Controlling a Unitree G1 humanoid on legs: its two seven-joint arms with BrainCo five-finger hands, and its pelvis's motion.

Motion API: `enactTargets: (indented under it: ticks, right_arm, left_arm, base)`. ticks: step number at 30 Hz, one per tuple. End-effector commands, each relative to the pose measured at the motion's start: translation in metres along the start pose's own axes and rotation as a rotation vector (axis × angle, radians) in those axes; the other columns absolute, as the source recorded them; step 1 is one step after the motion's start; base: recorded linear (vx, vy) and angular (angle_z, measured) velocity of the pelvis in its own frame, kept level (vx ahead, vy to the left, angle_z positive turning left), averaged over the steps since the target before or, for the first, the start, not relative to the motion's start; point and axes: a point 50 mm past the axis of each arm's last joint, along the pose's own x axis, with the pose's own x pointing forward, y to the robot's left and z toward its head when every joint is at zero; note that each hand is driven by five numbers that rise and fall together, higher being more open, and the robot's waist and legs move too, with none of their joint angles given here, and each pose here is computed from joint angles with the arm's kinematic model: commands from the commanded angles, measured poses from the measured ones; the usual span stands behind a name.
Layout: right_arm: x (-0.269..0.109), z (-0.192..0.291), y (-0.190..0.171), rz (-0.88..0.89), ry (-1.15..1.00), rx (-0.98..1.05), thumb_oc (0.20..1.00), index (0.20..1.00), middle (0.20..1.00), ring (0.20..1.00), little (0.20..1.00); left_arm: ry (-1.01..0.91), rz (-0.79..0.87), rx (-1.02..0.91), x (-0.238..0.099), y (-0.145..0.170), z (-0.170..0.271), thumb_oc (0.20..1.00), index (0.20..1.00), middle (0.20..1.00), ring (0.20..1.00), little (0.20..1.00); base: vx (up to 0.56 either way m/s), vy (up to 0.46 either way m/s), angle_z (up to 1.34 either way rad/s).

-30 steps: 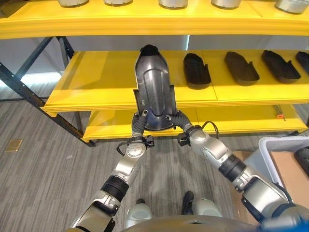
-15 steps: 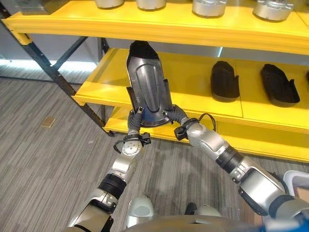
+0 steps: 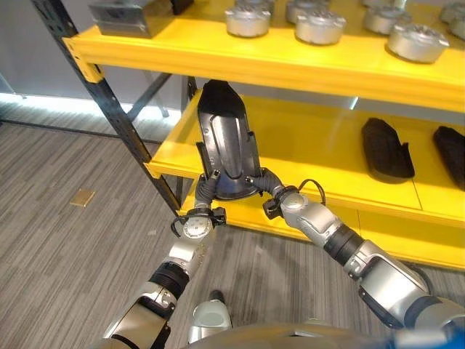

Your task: Move parts from the plastic box to the shelf.

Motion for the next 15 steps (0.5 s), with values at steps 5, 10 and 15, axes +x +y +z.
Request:
enactTargets:
  ticks: [5,10,15]
  right_arm:
    - [-0.012,0.068,0.086,0.301,-0.268,0.127,0.200,0.200,0.200,0.200,0.200]
    - [-0.016,0.069,0.089,0.307,-0.284,0.130,0.200,0.200,0.200,0.200,0.200]
    - [-0.016,0.080,0.079,0.263,-0.335,0.180,0.200,0.200,0.200,0.200,0.200]
  left_arm:
    - [-0.198,-0.282,-0.016,0.007,-0.078,0.055,0.200,0.200,0.200,0.200,0.200]
    - [-0.216,-0.287,0.014,0.004,-0.079,0.062,0.200,0.200,0.200,0.200,0.200]
    - [-0.235,-0.299,0.018,0.004,-0.084,0.069,0.200,0.200,0.200,0.200,0.200]
  base:
    - [0.14,0.207,-0.53]
    - [0.11,-0.083,-0.48]
    - [0.10,-0.196,-0.04]
